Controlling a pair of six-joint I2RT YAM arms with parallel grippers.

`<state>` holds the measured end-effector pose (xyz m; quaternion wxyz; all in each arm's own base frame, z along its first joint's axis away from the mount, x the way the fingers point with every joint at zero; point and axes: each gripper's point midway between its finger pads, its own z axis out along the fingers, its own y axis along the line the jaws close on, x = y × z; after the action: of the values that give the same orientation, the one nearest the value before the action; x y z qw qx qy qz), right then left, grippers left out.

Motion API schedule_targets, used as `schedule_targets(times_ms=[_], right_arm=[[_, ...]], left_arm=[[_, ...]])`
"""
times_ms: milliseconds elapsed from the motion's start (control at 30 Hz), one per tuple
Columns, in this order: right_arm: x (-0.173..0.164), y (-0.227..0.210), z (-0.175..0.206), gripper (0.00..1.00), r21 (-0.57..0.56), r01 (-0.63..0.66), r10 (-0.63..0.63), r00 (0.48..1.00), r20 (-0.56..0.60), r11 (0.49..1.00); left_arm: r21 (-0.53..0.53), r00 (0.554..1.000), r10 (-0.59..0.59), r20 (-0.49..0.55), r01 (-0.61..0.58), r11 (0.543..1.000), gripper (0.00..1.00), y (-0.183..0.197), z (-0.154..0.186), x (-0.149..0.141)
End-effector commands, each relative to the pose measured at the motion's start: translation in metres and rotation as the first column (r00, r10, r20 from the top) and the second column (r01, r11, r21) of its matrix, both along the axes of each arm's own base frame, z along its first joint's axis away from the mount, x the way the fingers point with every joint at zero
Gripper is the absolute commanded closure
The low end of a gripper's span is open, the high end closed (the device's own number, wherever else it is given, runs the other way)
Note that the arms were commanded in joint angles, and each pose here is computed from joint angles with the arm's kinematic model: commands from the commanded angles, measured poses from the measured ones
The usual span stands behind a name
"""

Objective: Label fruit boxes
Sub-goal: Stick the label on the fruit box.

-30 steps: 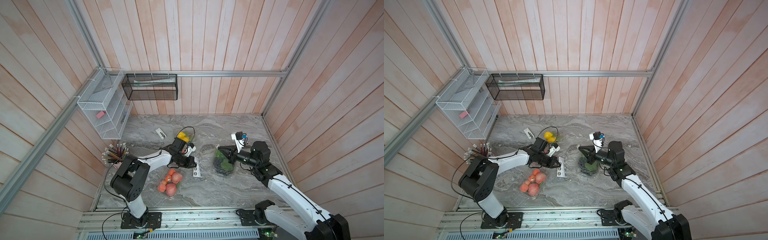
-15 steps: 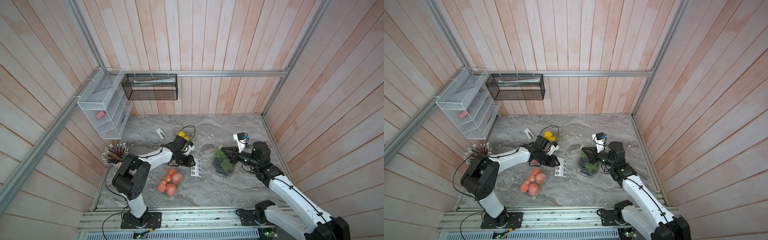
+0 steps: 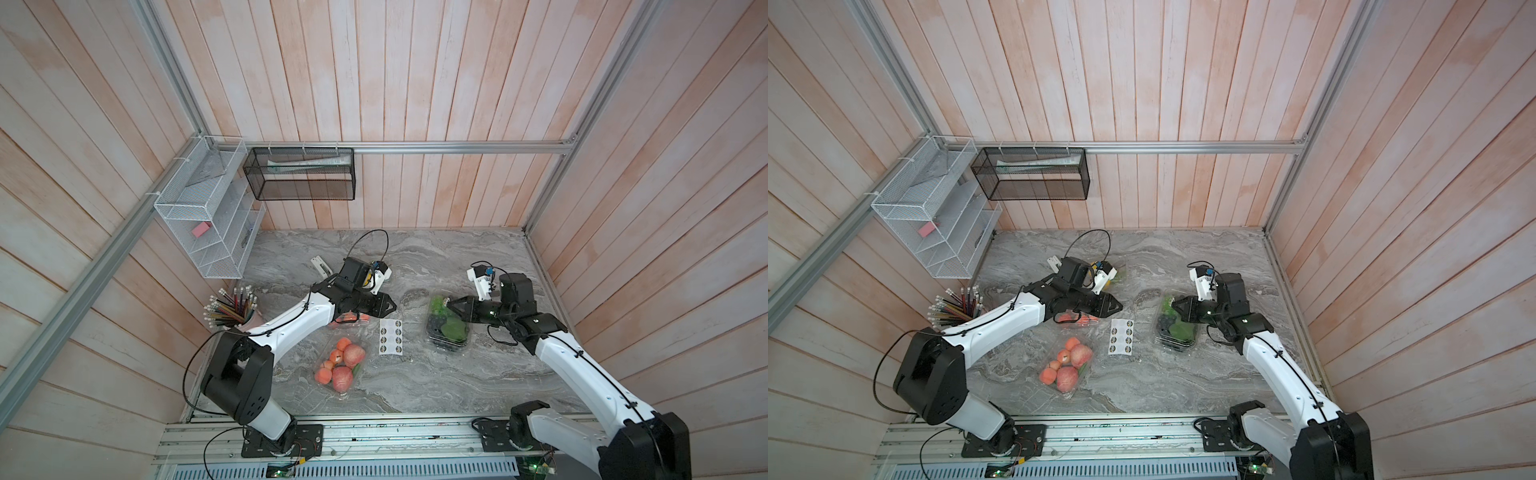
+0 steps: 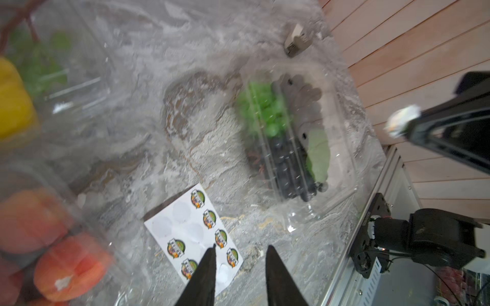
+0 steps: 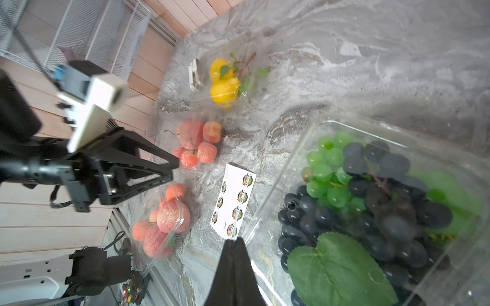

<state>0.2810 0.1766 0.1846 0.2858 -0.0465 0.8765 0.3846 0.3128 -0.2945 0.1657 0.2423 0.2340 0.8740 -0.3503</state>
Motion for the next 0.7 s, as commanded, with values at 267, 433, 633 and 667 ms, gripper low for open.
schedule_targets(times_ms=[267,433,633,667], right_arm=[[0.002,-0.012,-0.039,1.0,-0.098,-0.009,-0.017,0.968,-0.252,0.995],[0.007,-0.02,-0.052,1.0,-0.129,-0.008,-0.031,0.953,-0.301,0.992],[0.01,-0.025,-0.062,1.0,-0.126,-0.003,-0.04,0.939,-0.341,0.992],[0.011,-0.026,-0.063,1.0,-0.127,-0.004,-0.041,0.937,-0.346,0.992]], left_arm=[[-0.24,0.98,-0.085,0.18,0.128,0.962,0.77,-0.074,0.048,0.018],[-0.263,0.971,-0.13,0.2,0.181,0.948,0.79,-0.101,0.047,0.021],[-0.253,0.958,-0.2,0.205,0.249,0.935,0.82,-0.123,0.032,0.014],[-0.248,0.956,-0.209,0.204,0.258,0.934,0.82,-0.125,0.029,0.012]])
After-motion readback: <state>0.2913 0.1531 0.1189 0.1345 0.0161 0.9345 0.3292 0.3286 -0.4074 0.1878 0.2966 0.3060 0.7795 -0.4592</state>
